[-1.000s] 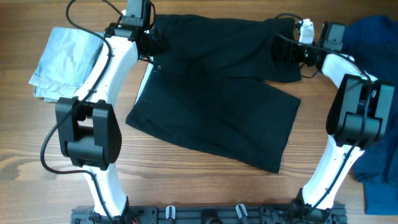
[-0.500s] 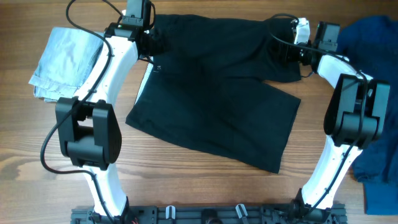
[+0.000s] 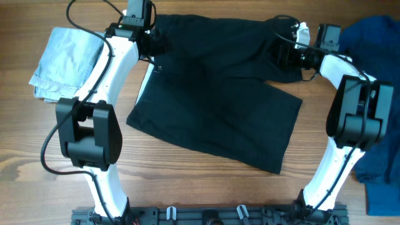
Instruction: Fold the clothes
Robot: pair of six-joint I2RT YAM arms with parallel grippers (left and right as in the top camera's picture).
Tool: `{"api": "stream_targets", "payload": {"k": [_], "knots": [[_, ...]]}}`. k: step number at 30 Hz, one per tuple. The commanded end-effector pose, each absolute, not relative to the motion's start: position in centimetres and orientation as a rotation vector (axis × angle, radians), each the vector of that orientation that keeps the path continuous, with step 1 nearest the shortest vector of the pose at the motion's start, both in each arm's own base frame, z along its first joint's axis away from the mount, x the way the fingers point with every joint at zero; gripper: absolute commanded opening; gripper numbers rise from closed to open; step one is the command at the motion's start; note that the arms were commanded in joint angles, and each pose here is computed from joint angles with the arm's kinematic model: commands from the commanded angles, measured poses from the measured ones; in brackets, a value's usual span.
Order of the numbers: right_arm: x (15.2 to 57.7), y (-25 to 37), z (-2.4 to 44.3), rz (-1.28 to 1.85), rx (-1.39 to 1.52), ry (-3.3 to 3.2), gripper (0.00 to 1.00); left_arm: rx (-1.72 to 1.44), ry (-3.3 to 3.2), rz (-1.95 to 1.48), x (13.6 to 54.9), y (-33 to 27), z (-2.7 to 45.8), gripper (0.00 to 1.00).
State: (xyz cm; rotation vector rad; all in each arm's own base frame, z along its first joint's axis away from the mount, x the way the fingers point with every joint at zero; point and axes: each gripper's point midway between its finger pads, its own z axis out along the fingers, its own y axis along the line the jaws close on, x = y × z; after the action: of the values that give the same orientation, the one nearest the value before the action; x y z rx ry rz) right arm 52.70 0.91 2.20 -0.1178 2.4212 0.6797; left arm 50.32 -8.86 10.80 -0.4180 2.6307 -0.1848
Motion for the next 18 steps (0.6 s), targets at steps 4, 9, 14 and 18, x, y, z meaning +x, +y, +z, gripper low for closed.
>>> {"api": "stream_targets", "payload": {"k": [4,9,14,18], "knots": [[51.8,-1.2,4.5,0.473,-0.16,2.469,0.69,-0.428,2.631,-0.194,50.3,-9.0,10.7,1.0],[50.4,-0.9,3.1,0.418,-0.24,2.547,0.66,-0.428,2.631,-0.194,50.3,-9.0,10.7,1.0],[49.9,-0.3,1.6,0.374,-0.282,2.59,0.65,-0.428,2.631,-0.194,50.3,-9.0,10.7,1.0],[49.9,1.3,1.6,0.386,-0.324,2.59,0.62,-0.428,2.631,-0.194,50.3,-9.0,10.7,1.0]]}}
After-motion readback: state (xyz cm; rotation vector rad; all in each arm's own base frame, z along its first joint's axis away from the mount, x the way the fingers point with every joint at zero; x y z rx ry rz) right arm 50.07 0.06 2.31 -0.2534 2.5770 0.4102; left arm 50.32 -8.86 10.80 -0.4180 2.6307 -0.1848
